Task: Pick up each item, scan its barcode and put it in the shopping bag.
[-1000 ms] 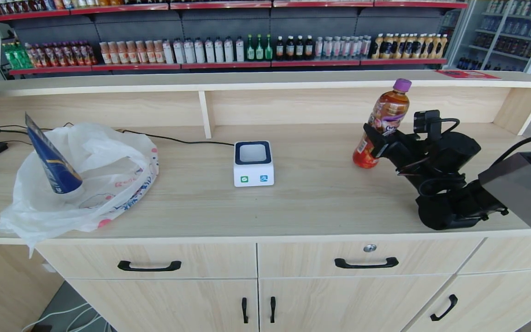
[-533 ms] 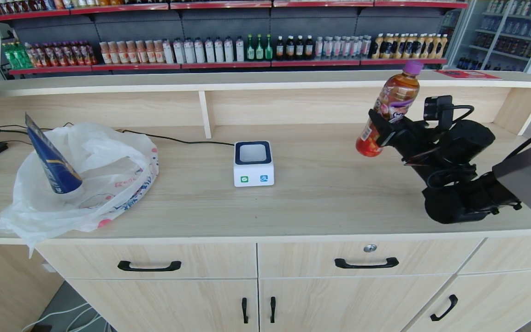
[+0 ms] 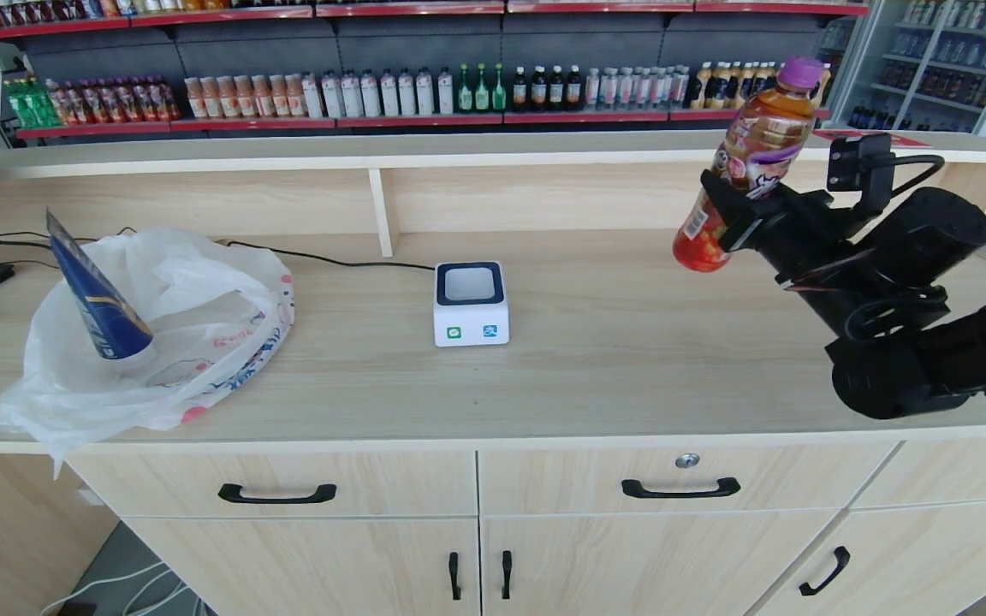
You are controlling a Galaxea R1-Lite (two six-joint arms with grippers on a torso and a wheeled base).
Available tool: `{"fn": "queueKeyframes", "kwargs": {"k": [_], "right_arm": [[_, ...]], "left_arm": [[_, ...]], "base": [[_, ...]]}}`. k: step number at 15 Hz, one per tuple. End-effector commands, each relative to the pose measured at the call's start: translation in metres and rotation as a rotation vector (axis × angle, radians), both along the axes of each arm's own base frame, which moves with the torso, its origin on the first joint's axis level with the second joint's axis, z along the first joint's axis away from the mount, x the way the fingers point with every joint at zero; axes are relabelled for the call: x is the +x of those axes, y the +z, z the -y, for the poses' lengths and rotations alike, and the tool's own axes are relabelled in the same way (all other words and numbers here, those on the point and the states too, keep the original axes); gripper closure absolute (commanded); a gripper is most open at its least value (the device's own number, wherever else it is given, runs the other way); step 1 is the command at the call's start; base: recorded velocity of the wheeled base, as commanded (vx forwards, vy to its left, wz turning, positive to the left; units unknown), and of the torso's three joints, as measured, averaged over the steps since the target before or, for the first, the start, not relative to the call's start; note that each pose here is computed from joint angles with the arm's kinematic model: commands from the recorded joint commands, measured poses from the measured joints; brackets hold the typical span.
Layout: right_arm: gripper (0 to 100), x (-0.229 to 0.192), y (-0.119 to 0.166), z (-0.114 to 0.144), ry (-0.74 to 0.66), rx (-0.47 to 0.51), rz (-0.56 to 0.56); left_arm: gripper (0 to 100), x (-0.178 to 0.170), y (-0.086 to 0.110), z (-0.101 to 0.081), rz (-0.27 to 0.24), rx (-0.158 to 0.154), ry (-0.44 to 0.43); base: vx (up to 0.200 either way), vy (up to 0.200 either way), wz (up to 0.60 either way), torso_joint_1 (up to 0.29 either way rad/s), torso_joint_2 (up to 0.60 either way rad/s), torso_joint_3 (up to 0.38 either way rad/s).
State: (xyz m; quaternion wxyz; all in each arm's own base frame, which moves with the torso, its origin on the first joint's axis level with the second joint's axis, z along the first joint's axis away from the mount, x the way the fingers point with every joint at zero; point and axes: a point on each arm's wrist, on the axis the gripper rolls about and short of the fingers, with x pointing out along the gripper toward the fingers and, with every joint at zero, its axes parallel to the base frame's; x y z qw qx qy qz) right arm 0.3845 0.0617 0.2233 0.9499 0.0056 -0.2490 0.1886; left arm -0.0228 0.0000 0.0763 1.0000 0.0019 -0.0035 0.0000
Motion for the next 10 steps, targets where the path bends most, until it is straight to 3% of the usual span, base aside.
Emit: {"fn": "queueKeyframes", "kwargs": {"k": [1, 6, 10], "right_arm": [[100, -0.047, 0.019, -0.012, 0.044, -0.028, 0.021], [100, -0.135, 0.001, -0.021, 0.111, -0.108, -0.035], [100, -0.218, -0.031, -0.033, 0.282, -0.189, -0.122]], "left_arm": [[0, 0.000, 0.000, 0.000, 0.001, 0.001, 0.000], [0, 0.000, 0.000, 0.000, -0.001, 0.001, 0.000], [0, 0.000, 0.000, 0.000, -0.001, 0.001, 0.002]], "base": [[0.000, 0.000, 0.00, 0.000, 0.00, 0.000], [0.000, 0.000, 0.00, 0.000, 0.00, 0.000], [0.000, 0.000, 0.00, 0.000, 0.00, 0.000]]}}
